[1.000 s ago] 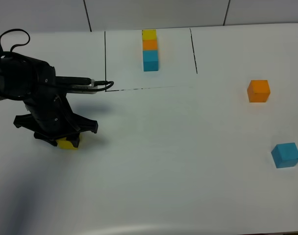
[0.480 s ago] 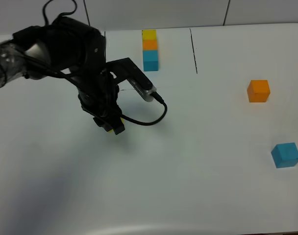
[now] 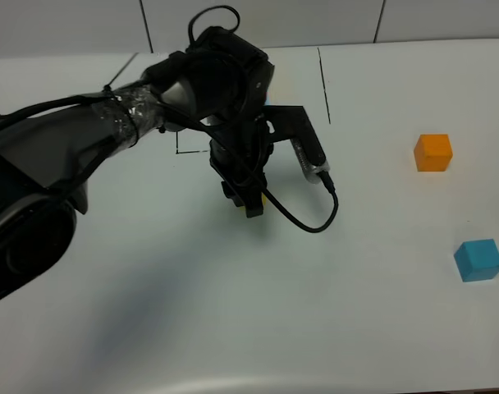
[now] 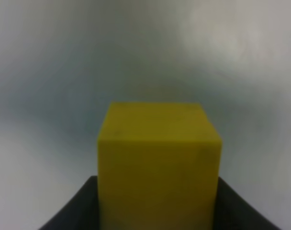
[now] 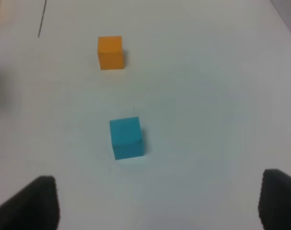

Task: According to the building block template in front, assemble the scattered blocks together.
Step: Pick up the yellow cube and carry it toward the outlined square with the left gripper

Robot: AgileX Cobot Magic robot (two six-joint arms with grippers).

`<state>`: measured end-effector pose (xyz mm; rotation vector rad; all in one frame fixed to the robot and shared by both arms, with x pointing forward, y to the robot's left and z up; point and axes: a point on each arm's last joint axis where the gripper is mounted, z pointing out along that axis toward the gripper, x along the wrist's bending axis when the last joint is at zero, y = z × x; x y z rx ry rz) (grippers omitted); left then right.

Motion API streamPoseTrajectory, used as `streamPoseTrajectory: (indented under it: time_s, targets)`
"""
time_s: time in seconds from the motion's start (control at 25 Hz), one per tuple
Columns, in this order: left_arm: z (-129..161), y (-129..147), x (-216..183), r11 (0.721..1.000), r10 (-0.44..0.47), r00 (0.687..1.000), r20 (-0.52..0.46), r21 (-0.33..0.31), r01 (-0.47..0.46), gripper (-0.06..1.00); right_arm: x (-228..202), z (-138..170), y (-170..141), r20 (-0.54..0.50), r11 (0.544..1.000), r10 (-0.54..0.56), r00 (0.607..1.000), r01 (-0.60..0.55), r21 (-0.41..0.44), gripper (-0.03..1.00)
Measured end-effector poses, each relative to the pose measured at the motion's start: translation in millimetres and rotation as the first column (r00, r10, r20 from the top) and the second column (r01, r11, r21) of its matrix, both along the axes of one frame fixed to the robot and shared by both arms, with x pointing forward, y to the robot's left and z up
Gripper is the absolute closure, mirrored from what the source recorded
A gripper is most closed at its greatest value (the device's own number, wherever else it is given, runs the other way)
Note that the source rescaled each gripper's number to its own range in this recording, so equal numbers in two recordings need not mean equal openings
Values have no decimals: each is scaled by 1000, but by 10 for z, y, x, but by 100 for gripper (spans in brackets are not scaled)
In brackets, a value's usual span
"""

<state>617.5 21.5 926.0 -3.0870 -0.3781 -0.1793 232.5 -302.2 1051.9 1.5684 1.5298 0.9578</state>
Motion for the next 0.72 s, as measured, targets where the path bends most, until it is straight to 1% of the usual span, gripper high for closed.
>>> streamPoseTrajectory:
  time_s: [0.08,0.24,0.36,0.44,0.6,0.72]
  targets:
    - [-45,-63,28,1000,-19,1000,8,-13,19,93,0,0,0,0,1000,0,1000,0,0,26]
    - [-88,-111,64,997,-73,997,33,-38,74,93,0,0,0,0,1000,-1,1000,1,2,26]
    - [-91,-142,71,993,-97,994,44,-65,100,93,0,0,0,0,1000,-2,1000,2,3,26]
    - [-96,-145,72,992,-107,993,45,-66,110,93,0,0,0,0,1000,-2,1000,2,3,26]
    - [-217,-151,78,992,-111,994,26,-55,112,93,0,0,0,0,1000,-2,1000,2,3,26]
    - [-249,-157,86,992,-113,993,22,-53,114,93,0,0,0,0,1000,-2,1000,2,4,26]
